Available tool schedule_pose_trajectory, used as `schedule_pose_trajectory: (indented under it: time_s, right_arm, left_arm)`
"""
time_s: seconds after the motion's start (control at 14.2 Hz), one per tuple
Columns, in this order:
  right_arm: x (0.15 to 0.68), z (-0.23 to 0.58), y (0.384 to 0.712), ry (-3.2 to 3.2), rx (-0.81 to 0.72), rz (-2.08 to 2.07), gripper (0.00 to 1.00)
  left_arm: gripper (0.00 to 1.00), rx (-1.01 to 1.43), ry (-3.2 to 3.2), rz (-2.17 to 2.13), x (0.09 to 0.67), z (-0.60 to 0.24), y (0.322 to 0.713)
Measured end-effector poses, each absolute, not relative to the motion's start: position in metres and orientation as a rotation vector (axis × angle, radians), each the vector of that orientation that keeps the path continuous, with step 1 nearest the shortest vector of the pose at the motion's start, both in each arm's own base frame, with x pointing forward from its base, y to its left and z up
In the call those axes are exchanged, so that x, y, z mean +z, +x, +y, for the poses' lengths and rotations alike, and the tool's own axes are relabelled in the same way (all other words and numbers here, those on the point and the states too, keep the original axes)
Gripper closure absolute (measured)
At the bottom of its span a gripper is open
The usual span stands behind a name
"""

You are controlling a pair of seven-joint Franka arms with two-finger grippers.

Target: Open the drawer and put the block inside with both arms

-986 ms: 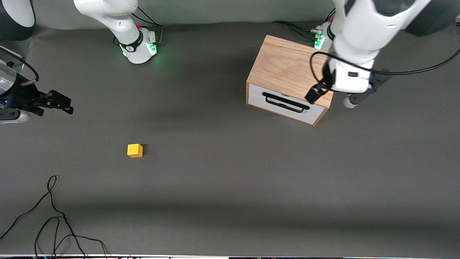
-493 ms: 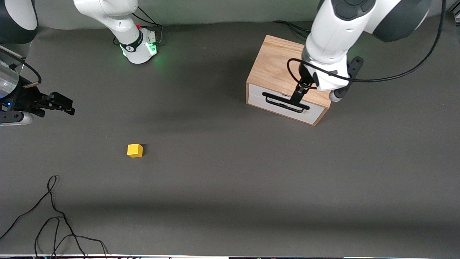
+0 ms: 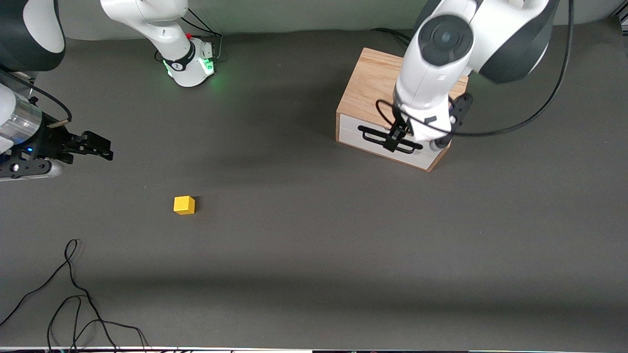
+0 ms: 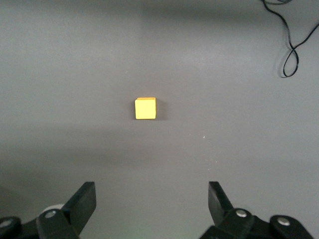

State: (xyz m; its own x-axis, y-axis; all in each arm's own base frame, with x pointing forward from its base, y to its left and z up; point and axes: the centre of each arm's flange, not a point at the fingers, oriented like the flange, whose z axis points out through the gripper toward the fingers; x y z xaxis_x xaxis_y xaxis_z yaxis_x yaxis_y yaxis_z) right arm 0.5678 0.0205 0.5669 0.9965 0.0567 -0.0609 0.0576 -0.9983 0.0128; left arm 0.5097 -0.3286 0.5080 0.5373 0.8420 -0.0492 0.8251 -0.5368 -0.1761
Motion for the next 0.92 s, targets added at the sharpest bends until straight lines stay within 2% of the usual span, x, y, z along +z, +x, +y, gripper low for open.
schedule_pose_trajectory:
  time_s: [0.49,0.92]
  right_arm:
    - [0.565,0.022,0.569,3.124,-0.099,0.084,0.0]
    - [0.561,0.04,0.571,3.122,-0.107,0.054,0.0]
  left_arm:
    - [0.0,0.225,-2.606,-1.455,0.404,-0.327,0.536]
    - [0.0,0.245,-2.564,-1.478,0.361,-0.323,0.534]
